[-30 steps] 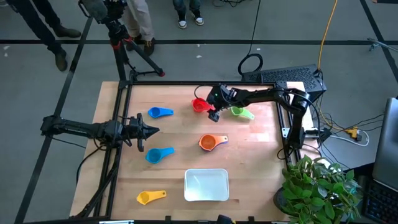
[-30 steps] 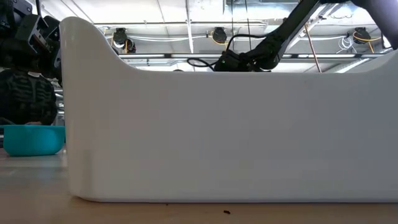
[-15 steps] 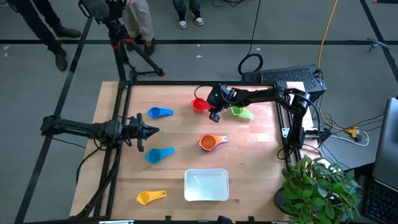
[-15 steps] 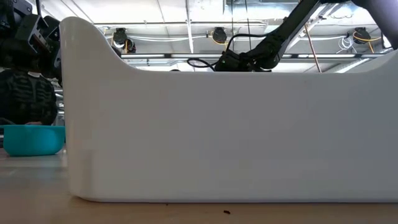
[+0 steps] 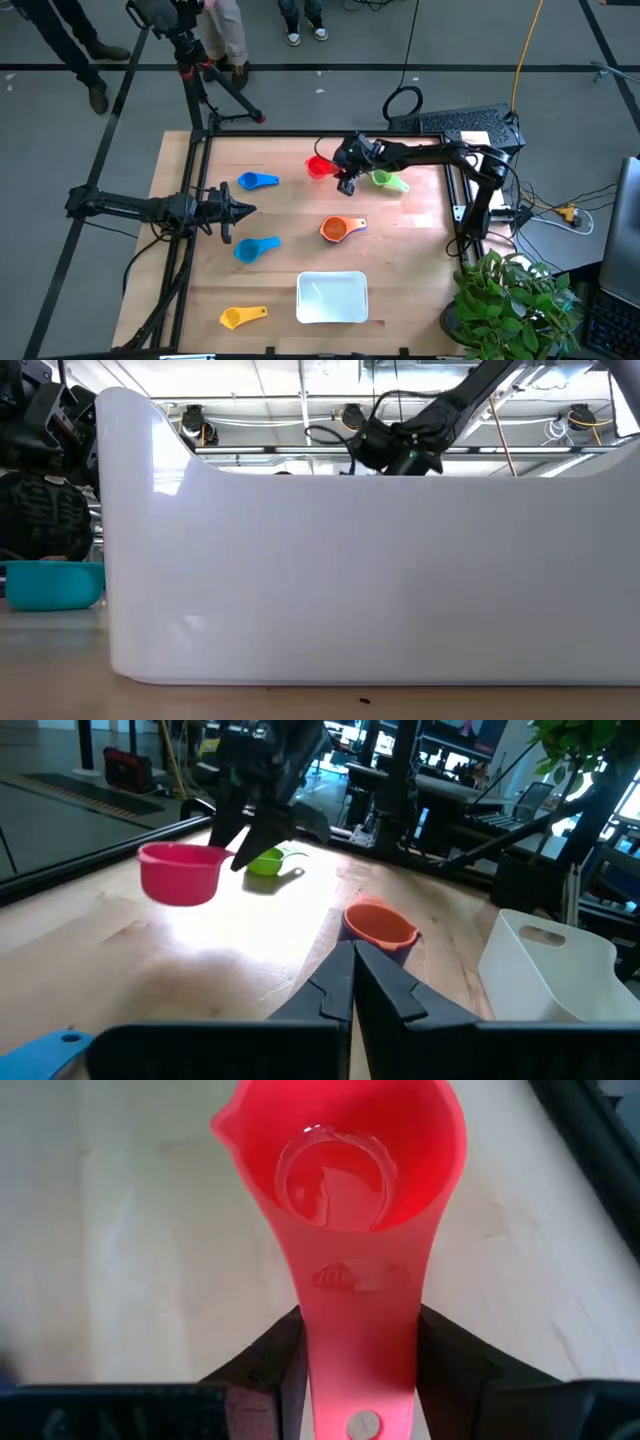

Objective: Nest measuring cups in basket
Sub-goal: Stack the red measuring cup on the orange measuring cup

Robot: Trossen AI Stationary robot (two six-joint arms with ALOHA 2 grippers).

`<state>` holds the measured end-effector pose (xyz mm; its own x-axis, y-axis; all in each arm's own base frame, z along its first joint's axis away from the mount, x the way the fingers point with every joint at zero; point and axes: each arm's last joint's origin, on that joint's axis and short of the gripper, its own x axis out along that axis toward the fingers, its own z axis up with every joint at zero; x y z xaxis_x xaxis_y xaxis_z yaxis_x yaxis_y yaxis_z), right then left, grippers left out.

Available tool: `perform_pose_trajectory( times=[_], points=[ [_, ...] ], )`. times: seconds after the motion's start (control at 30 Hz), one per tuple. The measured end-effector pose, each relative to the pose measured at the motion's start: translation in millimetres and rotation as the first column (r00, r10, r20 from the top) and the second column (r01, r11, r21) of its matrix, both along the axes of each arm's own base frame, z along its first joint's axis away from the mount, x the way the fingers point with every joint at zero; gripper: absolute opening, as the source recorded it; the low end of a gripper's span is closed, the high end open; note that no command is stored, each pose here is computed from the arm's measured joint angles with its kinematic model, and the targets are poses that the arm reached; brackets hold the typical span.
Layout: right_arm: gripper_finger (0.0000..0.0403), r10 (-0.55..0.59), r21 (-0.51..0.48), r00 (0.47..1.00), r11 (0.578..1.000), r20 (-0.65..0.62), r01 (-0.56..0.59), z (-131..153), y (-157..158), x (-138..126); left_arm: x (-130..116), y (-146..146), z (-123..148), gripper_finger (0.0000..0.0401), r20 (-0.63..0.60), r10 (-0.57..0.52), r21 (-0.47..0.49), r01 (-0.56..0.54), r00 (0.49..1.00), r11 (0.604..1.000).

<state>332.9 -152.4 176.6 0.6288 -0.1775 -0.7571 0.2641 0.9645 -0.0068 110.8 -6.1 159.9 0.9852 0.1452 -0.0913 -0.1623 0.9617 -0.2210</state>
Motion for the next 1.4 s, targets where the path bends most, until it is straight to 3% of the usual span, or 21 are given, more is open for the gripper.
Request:
perform_pose_trajectory(
  times=[0.2, 0.43, 0.57, 0.7, 1.13, 1.4],
  points=[
    [0.0129, 0.077, 0.005, 0.997, 0.997, -0.032, -0.077, 28.1, 29.0, -9.7, 0.0, -0.3, 0.0, 0.0012, 0.0, -0.009, -0.005, 0.009, 1.0, 1.0],
    [0.0129, 0.24, 0.048, 0.967, 0.97, -0.081, -0.236, 54.5, 96.2, -19.1, 0.0, -0.3, 0.0, 0.0012, 0.007, -0.006, -0.05, 0.006, 1.0, 0.999],
    [0.0129, 0.306, 0.062, 0.944, 0.952, -0.123, -0.301, 57.6, 135.4, -22.4, 0.0, -0.3, 0.0, 0.0012, 0.01, -0.004, -0.071, 0.005, 1.0, 0.997],
    [0.0129, 0.319, 0.005, 0.925, 0.946, -0.208, -0.325, 54.3, 160.5, -27.0, 0.0, -0.3, 0.0, 0.0012, 0.01, -0.004, -0.074, 0.004, 1.0, 0.997],
    [0.013, 0.256, -0.004, 0.933, 0.964, -0.254, -0.266, 22.9, 159.5, -38.7, 0.0, -0.3, 0.1, 0.0012, 0.013, -0.002, -0.085, 0.003, 1.0, 0.996],
    [0.0132, 0.258, -0.002, 0.934, 0.964, -0.247, -0.267, 19.2, 159.8, -39.8, 0.1, -0.3, 0.1, 0.0012, 0.013, -0.002, -0.087, 0.003, 1.0, 0.996]
  ],
)
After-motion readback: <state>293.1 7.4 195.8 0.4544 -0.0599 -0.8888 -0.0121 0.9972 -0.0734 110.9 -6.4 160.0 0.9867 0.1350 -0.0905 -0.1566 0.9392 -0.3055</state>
